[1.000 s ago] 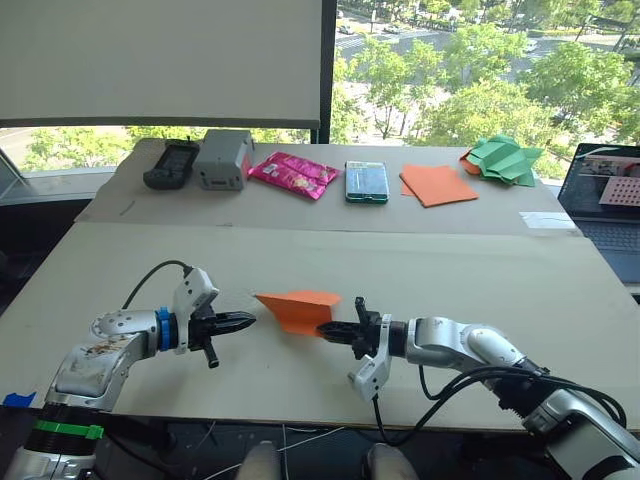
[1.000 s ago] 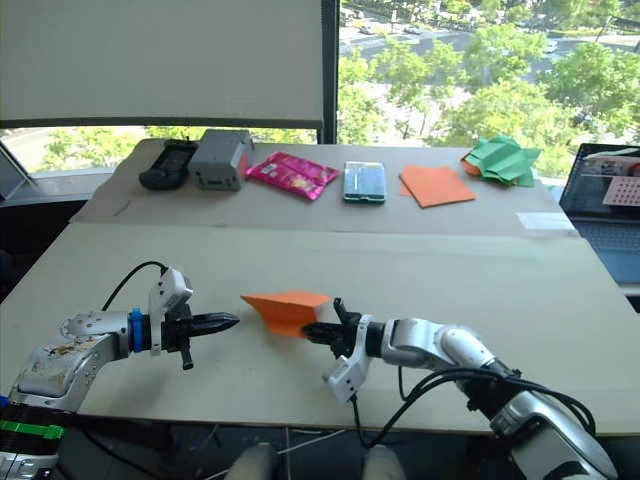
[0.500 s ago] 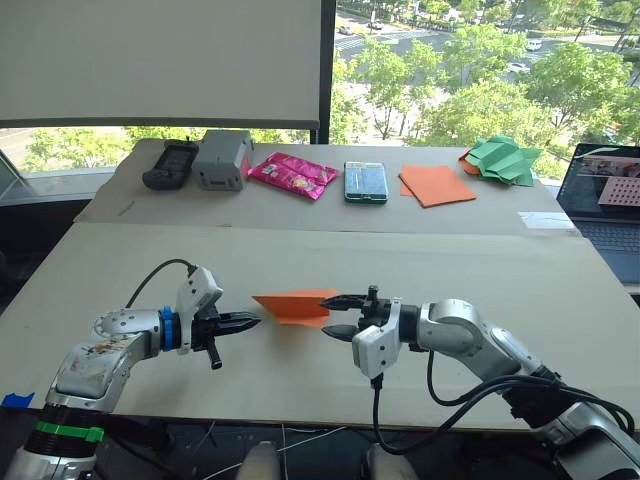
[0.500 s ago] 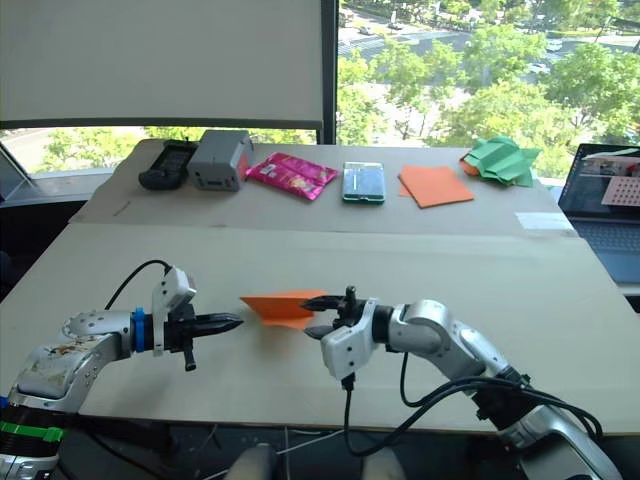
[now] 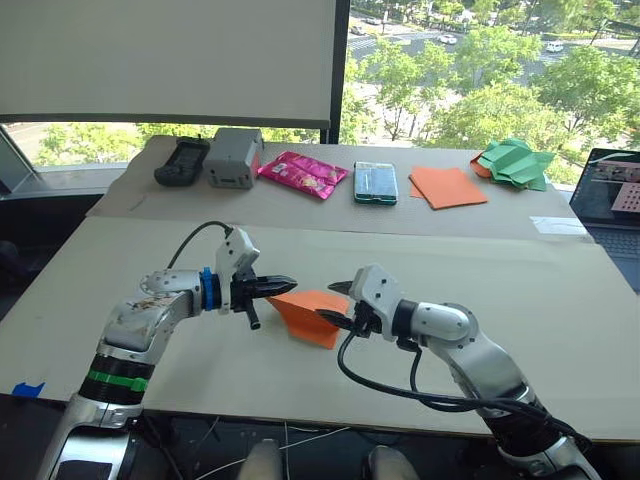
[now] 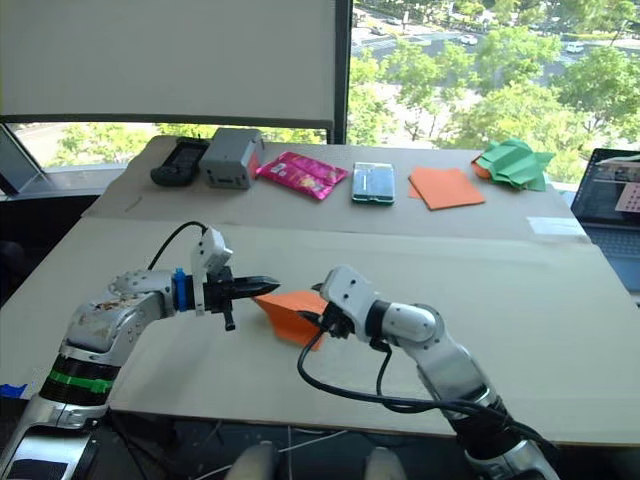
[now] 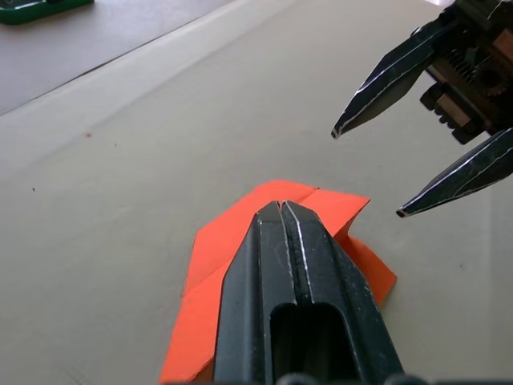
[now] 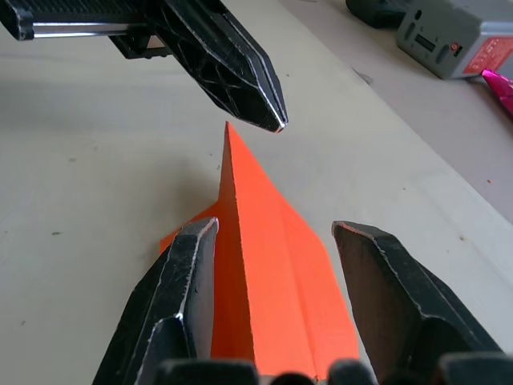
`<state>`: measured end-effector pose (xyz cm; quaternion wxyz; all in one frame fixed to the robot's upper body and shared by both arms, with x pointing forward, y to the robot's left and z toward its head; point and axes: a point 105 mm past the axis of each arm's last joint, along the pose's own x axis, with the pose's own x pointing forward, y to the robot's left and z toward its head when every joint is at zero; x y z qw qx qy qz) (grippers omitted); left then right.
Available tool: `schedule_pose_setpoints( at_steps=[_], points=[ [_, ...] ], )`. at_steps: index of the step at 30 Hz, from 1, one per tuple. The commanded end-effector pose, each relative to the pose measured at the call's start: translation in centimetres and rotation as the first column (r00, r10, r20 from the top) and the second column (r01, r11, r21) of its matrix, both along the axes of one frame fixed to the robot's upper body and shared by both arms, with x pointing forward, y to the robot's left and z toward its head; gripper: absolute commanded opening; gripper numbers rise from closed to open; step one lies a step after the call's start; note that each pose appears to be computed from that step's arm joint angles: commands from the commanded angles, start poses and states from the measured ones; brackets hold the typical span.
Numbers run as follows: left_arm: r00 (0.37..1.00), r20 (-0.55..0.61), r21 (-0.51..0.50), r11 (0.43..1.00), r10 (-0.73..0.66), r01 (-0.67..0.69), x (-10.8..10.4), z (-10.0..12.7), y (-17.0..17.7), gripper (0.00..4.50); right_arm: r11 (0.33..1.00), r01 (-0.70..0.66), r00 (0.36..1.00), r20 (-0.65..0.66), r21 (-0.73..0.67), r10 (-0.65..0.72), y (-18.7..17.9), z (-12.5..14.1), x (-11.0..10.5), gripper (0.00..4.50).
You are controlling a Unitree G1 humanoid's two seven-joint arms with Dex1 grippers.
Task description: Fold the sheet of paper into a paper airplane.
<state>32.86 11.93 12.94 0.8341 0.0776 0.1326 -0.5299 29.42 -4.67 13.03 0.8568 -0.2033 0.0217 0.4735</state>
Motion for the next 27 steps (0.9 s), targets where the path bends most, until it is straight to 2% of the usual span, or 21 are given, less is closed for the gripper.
schedule_pose_setpoints(
  at_steps=[1, 8, 16, 23, 27],
  points=[
    [0.999, 0.042, 0.041, 0.999, -0.021, 0.02, 0.9, -0.5, -0.5, 0.0, 0.997, 0.037, 0.999, 0.035, 0.064, -0.039, 0.0, 1.9, -0.2, 2.58],
    [0.997, 0.019, 0.071, 0.995, -0.071, 0.069, -0.4, -1.9, -0.2, 0.0, 0.987, 0.133, 0.991, 0.01, 0.09, -0.134, -1.2, 2.0, 0.4, 2.58],
    [0.999, -0.016, 0.079, 0.996, -0.044, 0.045, -1.7, -3.2, 0.7, 0.0, 0.973, 0.2, 0.979, -0.07, 0.118, -0.193, -2.0, 1.7, 1.3, 2.58],
    [0.999, -0.024, 0.078, 0.996, -0.032, 0.034, -2.2, -4.0, 0.6, 0.0, 0.975, 0.204, 0.96, -0.213, 0.085, -0.182, -2.2, -0.1, 1.2, 2.58],
    [0.999, -0.016, 0.076, 0.996, -0.04, 0.042, -2.4, -4.0, 0.4, 0.0, 0.958, 0.255, 0.906, -0.379, 0.133, -0.189, -2.3, -1.2, 1.3, 2.58]
  ],
)
